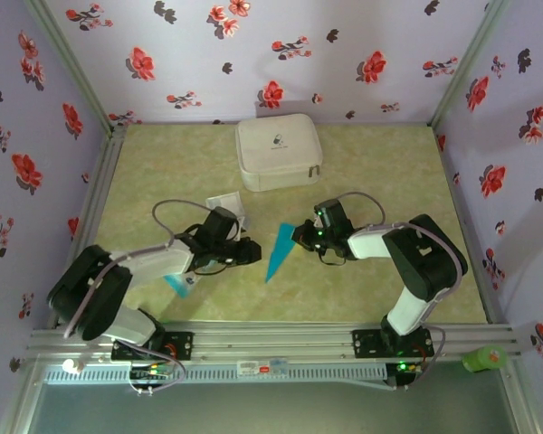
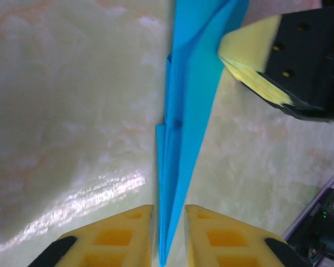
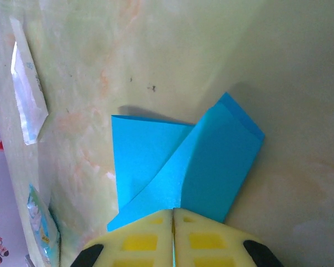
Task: Fold a paper plane with a square sheet of paper (pick it up from the middle)
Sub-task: Fold the wing for the fifth time at the center of the table, then turn over a paper plane at the center of the table.
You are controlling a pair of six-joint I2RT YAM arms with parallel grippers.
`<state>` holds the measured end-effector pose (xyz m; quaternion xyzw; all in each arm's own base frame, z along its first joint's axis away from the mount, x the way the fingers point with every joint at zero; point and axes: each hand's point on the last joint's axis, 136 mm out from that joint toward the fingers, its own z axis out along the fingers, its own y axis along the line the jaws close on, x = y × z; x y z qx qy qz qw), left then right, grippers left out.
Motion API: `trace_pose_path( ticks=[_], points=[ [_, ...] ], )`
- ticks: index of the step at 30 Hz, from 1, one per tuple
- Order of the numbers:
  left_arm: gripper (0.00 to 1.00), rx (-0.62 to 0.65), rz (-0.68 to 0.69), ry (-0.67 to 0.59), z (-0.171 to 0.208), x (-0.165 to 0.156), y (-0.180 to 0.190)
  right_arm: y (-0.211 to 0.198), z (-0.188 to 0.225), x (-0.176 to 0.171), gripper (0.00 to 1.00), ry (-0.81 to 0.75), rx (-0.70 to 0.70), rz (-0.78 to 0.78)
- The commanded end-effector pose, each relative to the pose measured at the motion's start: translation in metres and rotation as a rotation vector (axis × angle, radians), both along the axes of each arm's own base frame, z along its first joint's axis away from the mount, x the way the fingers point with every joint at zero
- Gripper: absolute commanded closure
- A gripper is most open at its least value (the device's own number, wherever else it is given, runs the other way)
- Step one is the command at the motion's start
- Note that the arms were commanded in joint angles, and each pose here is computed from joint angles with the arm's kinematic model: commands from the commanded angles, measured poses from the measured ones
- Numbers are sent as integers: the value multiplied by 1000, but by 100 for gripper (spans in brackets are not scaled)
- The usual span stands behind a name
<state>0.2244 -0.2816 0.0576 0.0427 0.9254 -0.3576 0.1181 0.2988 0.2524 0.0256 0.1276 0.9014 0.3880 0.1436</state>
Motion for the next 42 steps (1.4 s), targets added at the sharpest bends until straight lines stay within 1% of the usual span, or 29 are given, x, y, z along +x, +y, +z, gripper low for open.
trace_pose_path(
  ticks=[1, 3, 7, 12, 16, 26, 42],
  points=[
    [76, 21, -43, 23, -6, 2, -6, 1, 31, 9, 90, -115, 23, 3],
    [75, 30, -52, 32, -10, 5, -9, -6, 38, 7, 89, -144, 13, -19],
    [74, 62, -59, 53, -21, 8, -11, -31, 39, -4, 88, -169, -47, -95],
    [72, 50, -94, 59, -22, 9, -19, -48, 42, -17, 88, -179, -77, -132],
    [72, 51, -113, 72, -26, 11, -24, -57, 43, -23, 87, -185, -91, -157],
    [71, 49, -153, 85, -31, 8, -33, -58, 31, -24, 86, -143, -113, -164],
    [69, 6, -183, 108, -34, 4, -45, -48, 20, -21, 86, -110, -80, -153]
  ],
)
